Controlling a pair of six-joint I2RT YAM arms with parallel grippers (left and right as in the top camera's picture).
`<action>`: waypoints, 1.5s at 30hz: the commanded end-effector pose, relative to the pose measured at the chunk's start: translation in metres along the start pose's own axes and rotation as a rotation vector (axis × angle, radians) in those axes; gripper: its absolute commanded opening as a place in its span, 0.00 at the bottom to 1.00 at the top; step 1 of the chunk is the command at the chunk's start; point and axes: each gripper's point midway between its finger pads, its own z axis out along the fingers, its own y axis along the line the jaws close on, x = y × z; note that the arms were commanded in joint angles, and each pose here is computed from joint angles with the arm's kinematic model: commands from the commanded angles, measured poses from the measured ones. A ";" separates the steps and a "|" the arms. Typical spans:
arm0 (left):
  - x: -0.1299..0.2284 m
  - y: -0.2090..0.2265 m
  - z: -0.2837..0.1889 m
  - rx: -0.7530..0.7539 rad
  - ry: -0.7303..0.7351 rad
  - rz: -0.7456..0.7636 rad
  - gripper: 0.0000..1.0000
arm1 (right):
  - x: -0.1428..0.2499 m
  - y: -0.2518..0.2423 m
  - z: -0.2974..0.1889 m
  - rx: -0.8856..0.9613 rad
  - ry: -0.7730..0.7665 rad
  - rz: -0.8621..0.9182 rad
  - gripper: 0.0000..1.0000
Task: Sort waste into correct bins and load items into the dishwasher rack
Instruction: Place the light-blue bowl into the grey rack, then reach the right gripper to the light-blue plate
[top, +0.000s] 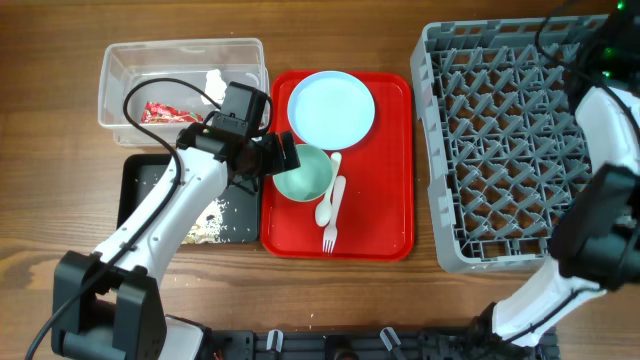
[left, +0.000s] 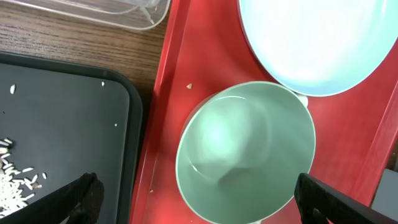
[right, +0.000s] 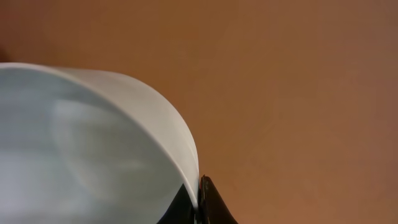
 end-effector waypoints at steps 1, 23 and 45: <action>-0.006 -0.002 -0.010 0.012 -0.035 -0.008 1.00 | 0.021 0.022 0.011 0.037 0.066 -0.142 0.04; -0.005 -0.004 -0.010 0.021 -0.029 -0.008 0.99 | 0.059 0.092 0.018 -0.133 0.091 -0.157 0.08; -0.005 -0.004 -0.010 0.020 -0.029 -0.008 0.99 | 0.000 0.079 -0.081 -0.685 -0.057 0.064 0.82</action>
